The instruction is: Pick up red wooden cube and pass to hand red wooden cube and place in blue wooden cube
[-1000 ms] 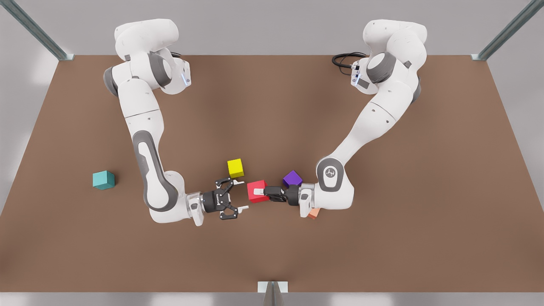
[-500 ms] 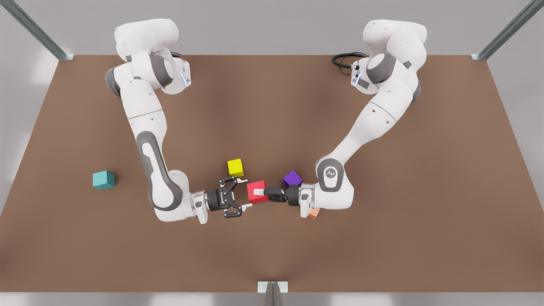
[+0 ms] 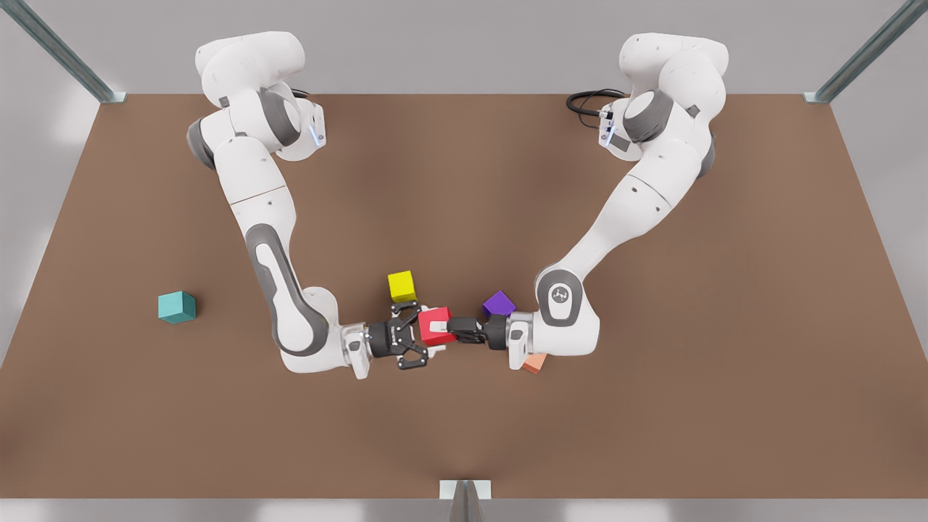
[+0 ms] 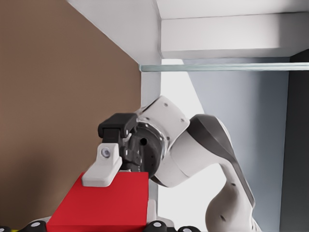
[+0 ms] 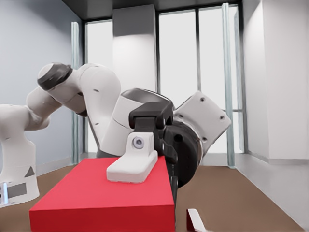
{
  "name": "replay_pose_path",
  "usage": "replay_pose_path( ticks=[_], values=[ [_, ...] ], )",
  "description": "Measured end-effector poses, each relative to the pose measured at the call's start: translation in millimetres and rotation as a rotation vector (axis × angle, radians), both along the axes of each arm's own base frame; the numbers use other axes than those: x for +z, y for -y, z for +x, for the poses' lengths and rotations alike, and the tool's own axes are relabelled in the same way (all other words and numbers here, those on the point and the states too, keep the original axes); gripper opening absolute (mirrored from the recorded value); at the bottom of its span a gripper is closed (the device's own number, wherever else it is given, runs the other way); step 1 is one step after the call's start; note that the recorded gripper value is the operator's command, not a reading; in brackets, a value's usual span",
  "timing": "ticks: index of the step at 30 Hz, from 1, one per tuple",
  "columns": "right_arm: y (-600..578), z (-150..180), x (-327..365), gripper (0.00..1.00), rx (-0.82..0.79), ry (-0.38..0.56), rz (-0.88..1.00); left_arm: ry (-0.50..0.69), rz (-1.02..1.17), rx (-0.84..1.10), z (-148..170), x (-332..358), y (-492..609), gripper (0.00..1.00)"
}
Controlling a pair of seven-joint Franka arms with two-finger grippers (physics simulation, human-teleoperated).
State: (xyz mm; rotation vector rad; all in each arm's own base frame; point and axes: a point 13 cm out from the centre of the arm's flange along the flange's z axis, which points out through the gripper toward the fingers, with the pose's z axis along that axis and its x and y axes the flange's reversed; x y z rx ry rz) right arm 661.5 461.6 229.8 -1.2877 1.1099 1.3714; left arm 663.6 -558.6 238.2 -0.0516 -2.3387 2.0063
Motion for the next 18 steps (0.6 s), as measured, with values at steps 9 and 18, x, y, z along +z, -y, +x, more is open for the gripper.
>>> replay_pose_path(
  ticks=[9,18],
  values=[
    [2,2,-2,0.46,-0.008,0.003,-0.012,0.011,0.004,0.029,19,-2,-32,1.00],
    [102,38,6,0.47,0.002,0.134,-0.204,0.474,0.625,-0.259,42,134,-296,1.00]
  ],
)
